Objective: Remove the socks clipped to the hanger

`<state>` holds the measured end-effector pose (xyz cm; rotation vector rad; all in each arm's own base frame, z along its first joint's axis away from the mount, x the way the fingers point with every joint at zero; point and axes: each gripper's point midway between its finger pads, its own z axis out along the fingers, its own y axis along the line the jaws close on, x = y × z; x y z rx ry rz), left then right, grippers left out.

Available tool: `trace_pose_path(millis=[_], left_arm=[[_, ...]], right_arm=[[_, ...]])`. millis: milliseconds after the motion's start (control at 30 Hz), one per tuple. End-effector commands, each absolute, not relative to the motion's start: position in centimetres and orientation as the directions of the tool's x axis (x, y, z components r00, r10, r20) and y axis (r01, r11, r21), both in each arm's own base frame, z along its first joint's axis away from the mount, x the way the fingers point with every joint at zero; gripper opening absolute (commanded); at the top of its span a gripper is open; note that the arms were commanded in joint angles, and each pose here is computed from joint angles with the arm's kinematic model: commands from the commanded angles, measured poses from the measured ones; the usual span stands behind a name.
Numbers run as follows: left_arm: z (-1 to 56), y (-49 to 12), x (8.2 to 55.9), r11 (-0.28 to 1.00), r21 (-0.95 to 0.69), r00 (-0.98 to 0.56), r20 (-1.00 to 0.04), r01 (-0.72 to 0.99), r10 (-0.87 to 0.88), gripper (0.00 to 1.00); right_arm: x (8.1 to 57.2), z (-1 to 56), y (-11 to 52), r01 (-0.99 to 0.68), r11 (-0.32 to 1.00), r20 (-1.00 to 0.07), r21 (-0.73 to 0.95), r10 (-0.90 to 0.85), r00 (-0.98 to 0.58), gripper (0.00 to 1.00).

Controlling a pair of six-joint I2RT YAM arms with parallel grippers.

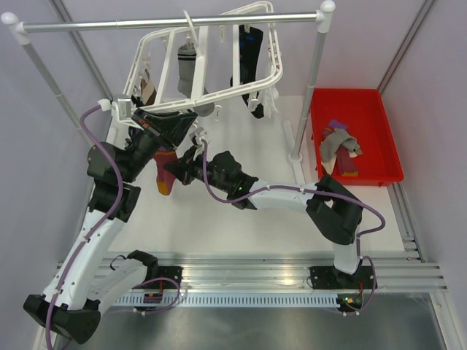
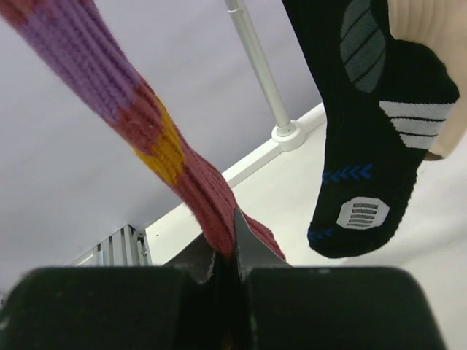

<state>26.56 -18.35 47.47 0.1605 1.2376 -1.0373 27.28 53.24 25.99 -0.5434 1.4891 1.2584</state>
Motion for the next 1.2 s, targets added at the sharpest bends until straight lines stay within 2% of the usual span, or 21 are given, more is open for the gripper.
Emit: trace_pose_path(millis=[0, 33, 67, 133, 167, 233, 267, 500, 833, 1167], left_arm=[[47.8, -19.0, 26.1, 0.545, -0.383, -0.045, -0.845, 0.746, -0.533, 0.03], [47.7, -19.1, 26.1, 0.54, -0.382, -0.051, -0.847, 0.75, -0.528, 0.06], [47.4, -19.2, 26.1, 0.541, -0.38, -0.058, -0.854, 0.75, -0.518, 0.17], [47.1, -19.5, 25.7, 0.531, -0.364, -0.066, -0.865, 0.765, -0.498, 0.3], [47.0, -19.6, 25.5, 0.529, -0.359, -0.07, -0.87, 0.769, -0.489, 0.43], [46.6, -19.8, 25.1, 0.524, -0.358, -0.09, -0.88, 0.773, -0.467, 0.56], [46.6, -19.7, 24.8, 0.527, -0.348, -0.087, -0.885, 0.776, -0.457, 0.67], [45.2, -20.0, 22.1, 0.486, -0.323, -0.129, -0.912, 0.812, -0.389, 0.86], [43.1, -19.7, 18.1, 0.433, -0.289, -0.14, -0.929, 0.854, -0.343, 0.88], [38.8, -19.5, 16.8, 0.42, -0.366, -0.235, -0.914, 0.83, -0.332, 0.87]], right_arm=[[27.0, 28.6, 52.1, -0.837, 0.382, -0.908, 0.393, 0.303, -0.288, 0.01], [26.6, 28.7, 52.0, -0.836, 0.387, -0.911, 0.389, 0.298, -0.285, 0.01], [26.4, 29.4, 51.7, -0.838, 0.391, -0.914, 0.381, 0.297, -0.277, 0.01], [26.4, 30.0, 51.0, -0.827, 0.424, -0.92, 0.368, 0.296, -0.257, 0.01], [26.3, 29.8, 50.8, -0.822, 0.436, -0.923, 0.366, 0.282, -0.262, 0.01], [26.5, 29.7, 50.4, -0.81, 0.462, -0.927, 0.361, 0.271, -0.259, 0.01], [26.4, 29.6, 50.1, -0.807, 0.469, -0.93, 0.358, 0.257, -0.263, 0.01], [26.3, 29.2, 48.7, -0.791, 0.504, -0.937, 0.346, 0.228, -0.265, 0.01], [26.1, 30.7, 47.4, -0.784, 0.526, -0.943, 0.329, 0.224, -0.245, 0.01], [26.0, 30.8, 47.1, -0.784, 0.532, -0.947, 0.32, 0.212, -0.243, 0.01]])
